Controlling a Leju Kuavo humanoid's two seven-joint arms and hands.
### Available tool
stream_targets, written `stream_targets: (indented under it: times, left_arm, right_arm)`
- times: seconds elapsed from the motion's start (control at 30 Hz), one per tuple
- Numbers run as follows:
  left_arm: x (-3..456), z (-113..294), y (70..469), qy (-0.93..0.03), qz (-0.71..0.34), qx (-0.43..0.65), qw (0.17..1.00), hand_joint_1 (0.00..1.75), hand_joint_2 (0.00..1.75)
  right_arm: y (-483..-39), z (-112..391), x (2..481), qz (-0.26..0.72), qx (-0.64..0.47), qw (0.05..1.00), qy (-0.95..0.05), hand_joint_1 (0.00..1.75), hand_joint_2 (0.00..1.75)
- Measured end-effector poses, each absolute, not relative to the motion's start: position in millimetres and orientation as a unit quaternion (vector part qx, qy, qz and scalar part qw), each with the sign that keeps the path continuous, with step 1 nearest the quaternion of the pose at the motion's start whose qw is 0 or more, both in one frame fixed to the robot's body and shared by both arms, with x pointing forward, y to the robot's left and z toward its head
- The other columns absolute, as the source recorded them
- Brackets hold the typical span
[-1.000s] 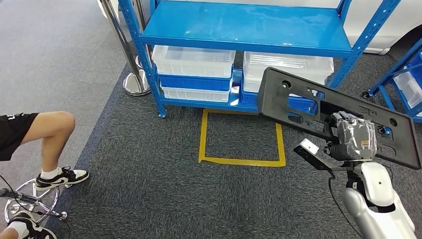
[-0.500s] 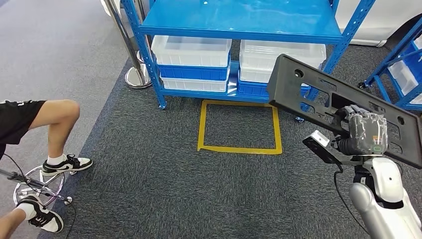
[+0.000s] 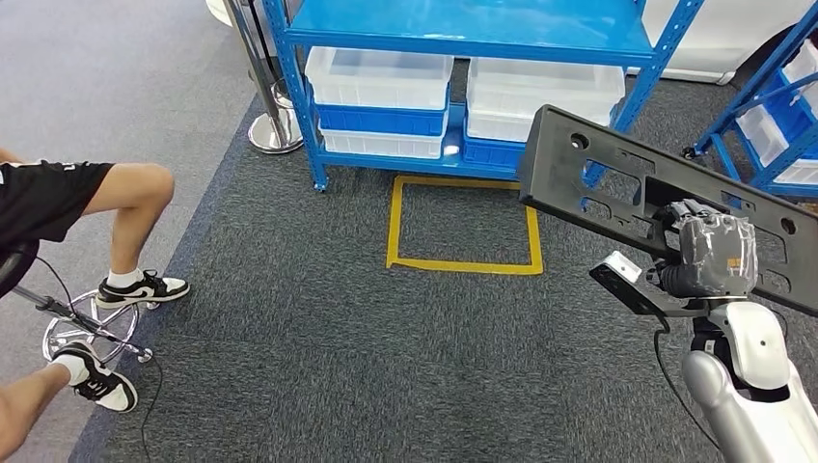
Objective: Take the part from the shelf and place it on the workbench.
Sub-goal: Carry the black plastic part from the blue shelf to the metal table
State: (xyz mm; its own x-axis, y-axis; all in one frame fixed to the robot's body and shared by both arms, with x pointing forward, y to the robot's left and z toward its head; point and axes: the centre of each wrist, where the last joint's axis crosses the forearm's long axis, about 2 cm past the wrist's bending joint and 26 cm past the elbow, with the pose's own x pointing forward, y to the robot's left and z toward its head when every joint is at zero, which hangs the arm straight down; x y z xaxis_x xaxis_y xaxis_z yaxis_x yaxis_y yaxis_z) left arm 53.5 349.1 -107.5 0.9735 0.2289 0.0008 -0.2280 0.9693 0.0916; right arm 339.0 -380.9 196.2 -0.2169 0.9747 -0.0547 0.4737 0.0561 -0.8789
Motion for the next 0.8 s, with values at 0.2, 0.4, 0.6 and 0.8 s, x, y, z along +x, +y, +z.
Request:
stream_targets:
  times: [0.2,0.4,0.6,0.8]
  left_arm:
    - [49.1,-107.9,350.6,0.007,0.109,0.050,0.993,0.00,1.75]
    - [48.0,-108.0,350.8,0.003,0.106,0.050,0.993,0.00,1.75]
    - [47.4,-107.6,354.7,0.002,0.104,0.054,0.993,0.00,1.75]
    - [45.8,-107.9,354.4,0.004,0.103,0.053,0.993,0.00,1.75]
  right_arm:
    - [-385.1,195.1,336.9,0.409,-0.543,0.318,-0.661,1.75,1.75]
    - [-391.4,192.9,333.5,0.407,-0.537,0.334,-0.659,1.75,1.75]
    - [-395.4,196.6,332.7,0.408,-0.540,0.331,-0.658,1.75,1.75]
    - [-403.9,199.7,330.3,0.411,-0.547,0.328,-0.652,1.75,1.75]
